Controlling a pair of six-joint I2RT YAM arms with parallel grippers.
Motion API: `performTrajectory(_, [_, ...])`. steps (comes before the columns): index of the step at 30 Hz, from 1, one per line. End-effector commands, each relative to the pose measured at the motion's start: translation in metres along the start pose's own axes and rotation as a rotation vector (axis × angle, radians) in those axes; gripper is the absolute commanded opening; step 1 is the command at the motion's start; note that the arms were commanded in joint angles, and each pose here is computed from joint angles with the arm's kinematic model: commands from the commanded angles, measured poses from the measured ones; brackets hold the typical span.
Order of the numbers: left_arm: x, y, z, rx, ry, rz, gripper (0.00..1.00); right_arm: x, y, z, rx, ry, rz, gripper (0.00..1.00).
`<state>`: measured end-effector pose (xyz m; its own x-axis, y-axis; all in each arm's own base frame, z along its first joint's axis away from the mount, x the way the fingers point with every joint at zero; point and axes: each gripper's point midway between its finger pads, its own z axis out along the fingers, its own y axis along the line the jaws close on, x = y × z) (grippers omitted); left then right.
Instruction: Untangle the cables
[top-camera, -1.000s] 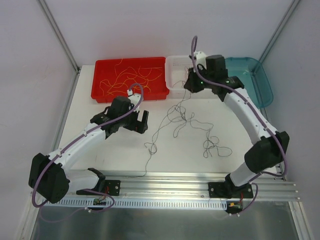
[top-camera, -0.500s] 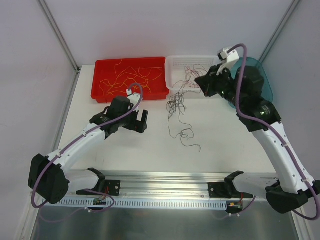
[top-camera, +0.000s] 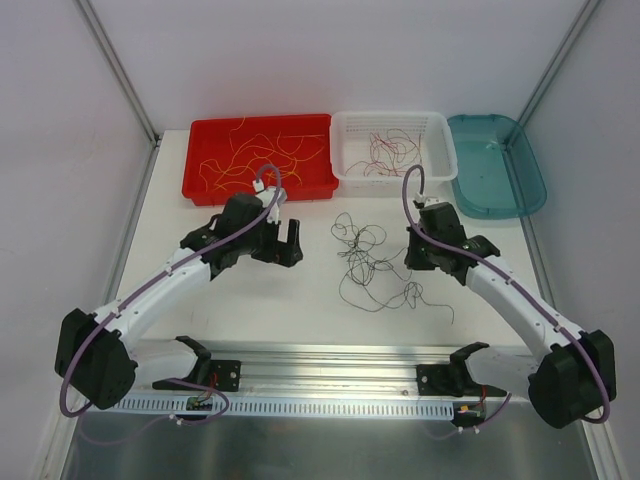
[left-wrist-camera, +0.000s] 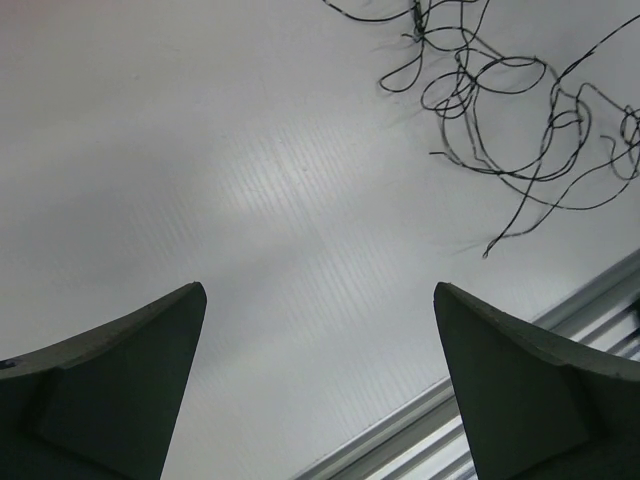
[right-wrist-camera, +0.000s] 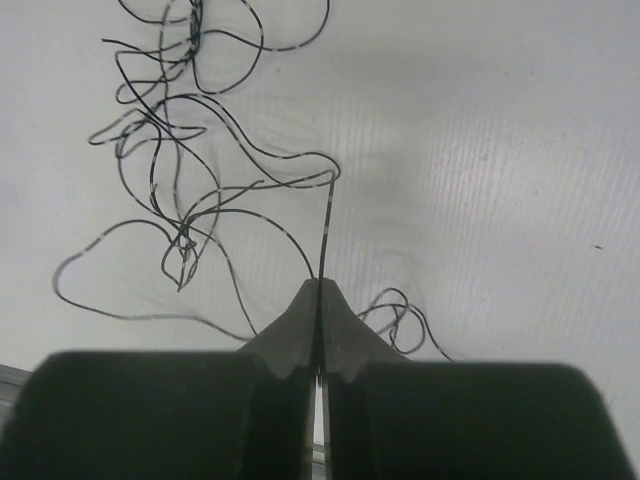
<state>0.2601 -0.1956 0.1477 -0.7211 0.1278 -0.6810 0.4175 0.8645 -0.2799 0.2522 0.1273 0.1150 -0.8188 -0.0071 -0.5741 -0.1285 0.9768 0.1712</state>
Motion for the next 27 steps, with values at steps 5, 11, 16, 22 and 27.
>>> performTrajectory(5, [-0.024, -0.062, 0.025, 0.106, -0.026, -0.222, 0.99, -0.025, 0.024, -0.019, -0.144, -0.150, 0.032, 0.01])
performTrajectory(11, [-0.038, -0.079, 0.072, 0.017, 0.006, -0.402, 0.97, -0.021, 0.029, -0.021, -0.192, -0.188, 0.046, 0.01])
performTrajectory(16, [-0.039, -0.091, 0.116, -0.050, 0.031, -0.502, 0.94, -0.016, 0.034, -0.017, -0.211, -0.193, 0.035, 0.01])
performTrajectory(22, [-0.026, -0.104, 0.157, -0.084, 0.083, -0.540, 0.90, -0.010, 0.040, -0.014, -0.235, -0.192, 0.018, 0.01])
performTrajectory(27, [-0.015, -0.113, 0.180, -0.102, 0.119, -0.519, 0.80, -0.009, 0.043, -0.015, -0.240, -0.195, 0.005, 0.01])
